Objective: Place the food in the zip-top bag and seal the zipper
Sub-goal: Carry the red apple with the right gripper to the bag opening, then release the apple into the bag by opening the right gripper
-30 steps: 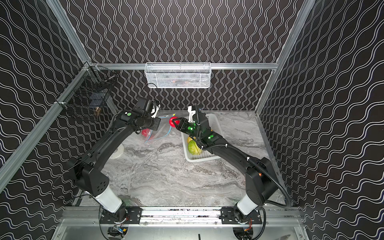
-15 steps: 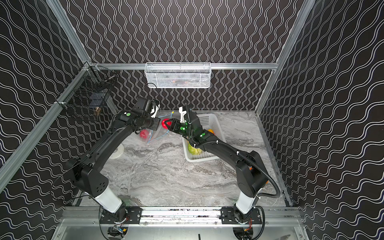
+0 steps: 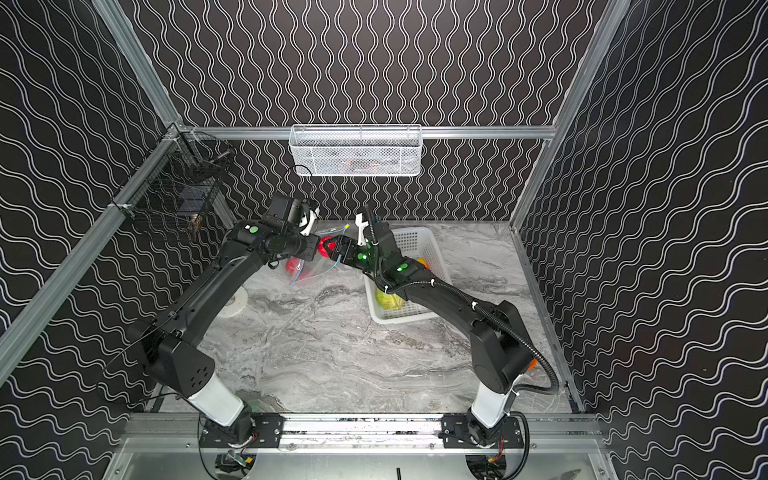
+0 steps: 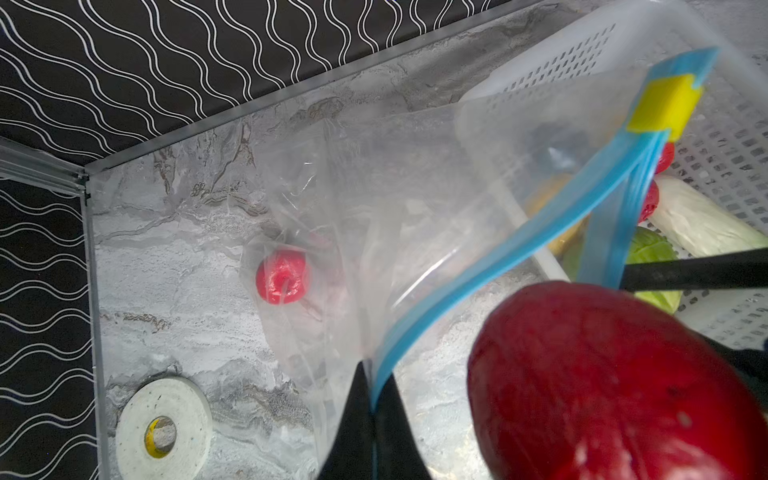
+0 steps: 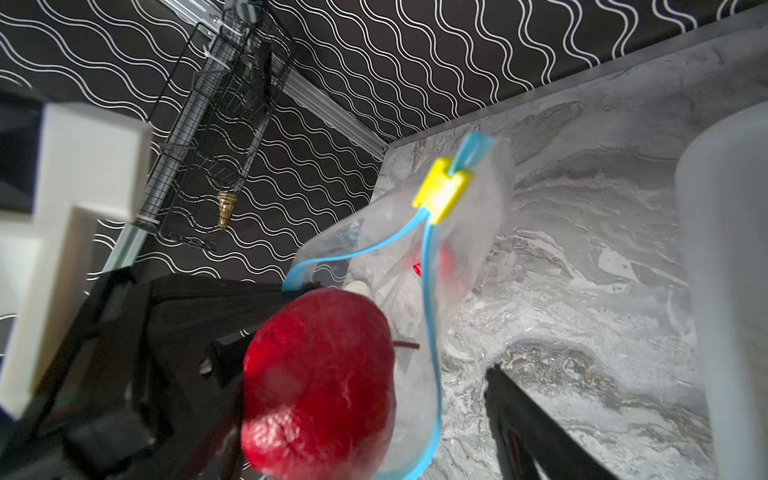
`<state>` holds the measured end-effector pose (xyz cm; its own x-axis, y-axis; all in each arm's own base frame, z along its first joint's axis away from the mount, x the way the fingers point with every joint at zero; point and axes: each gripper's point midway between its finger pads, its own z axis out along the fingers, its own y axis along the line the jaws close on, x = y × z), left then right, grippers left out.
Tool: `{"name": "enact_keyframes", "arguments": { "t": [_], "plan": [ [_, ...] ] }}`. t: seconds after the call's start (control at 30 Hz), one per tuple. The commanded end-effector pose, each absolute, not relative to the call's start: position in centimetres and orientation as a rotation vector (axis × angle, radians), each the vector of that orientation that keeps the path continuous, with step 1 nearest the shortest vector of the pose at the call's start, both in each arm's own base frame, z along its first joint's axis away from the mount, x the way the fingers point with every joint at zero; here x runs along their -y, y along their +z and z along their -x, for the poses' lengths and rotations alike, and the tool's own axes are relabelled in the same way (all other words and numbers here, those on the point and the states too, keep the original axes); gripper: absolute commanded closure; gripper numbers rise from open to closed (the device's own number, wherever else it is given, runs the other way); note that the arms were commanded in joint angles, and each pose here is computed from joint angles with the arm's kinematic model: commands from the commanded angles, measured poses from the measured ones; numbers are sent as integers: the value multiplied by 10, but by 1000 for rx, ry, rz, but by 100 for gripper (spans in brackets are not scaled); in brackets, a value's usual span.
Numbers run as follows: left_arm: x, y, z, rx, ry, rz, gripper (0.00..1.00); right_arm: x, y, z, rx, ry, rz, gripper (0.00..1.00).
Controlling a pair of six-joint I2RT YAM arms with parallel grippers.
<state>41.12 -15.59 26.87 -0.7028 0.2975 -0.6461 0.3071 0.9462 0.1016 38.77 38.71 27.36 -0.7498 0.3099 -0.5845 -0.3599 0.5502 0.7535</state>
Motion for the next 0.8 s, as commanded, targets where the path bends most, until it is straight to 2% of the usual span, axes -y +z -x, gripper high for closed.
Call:
{"name": "enact_keyframes", "arguments": {
  "t": [0.0,0.3,0.77],
  "plan": [
    [159,275,-411,-2378,-40,-430,100,-386,268,-387,-2092,1212,38,10],
    [161,277,-409,-2380,-64,-428,100,-397,264,-385,-2073,1254,116,2],
    [164,279,-410,-2382,-88,-429,100,-424,257,-395,-2012,1328,241,2]
  ]
}}
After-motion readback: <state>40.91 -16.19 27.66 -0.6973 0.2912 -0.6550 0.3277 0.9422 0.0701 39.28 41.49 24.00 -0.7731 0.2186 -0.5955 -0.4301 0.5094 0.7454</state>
